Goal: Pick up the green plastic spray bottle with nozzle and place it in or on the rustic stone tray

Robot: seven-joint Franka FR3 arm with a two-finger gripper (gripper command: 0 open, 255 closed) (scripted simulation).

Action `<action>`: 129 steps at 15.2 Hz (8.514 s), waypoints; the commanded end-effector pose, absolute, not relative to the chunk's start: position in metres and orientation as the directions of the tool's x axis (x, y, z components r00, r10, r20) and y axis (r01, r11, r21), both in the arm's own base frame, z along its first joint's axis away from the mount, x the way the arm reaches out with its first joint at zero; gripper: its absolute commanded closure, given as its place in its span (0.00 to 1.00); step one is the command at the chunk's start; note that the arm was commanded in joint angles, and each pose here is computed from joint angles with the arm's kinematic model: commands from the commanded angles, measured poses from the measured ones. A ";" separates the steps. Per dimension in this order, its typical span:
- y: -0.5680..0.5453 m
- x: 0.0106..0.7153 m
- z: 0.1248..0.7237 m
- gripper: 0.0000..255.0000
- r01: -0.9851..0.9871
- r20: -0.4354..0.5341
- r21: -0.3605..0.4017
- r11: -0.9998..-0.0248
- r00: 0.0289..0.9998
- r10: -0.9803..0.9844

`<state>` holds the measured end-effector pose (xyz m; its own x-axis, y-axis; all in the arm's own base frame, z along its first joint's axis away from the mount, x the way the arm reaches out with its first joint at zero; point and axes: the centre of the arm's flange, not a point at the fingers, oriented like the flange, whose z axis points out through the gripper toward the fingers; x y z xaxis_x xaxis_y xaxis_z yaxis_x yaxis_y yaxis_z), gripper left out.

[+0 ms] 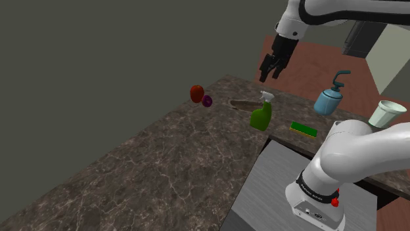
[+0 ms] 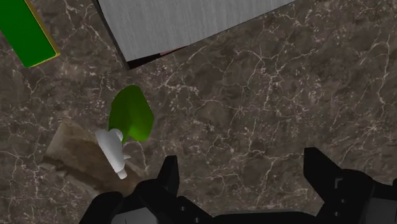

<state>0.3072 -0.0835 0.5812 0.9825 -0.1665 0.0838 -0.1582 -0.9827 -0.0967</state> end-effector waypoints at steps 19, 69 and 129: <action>-0.231 0.317 0.434 0.00 -0.069 0.071 -0.055 -0.996 0.995 -0.073; -0.285 0.381 0.581 1.00 -0.069 0.071 -0.055 -0.996 0.995 -0.073; -0.366 0.466 0.521 0.00 -0.069 0.071 -0.055 -0.996 0.995 -0.073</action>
<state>0.4656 -0.3658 0.5144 0.9947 -0.0729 0.0726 -0.0690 -0.9961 -0.0545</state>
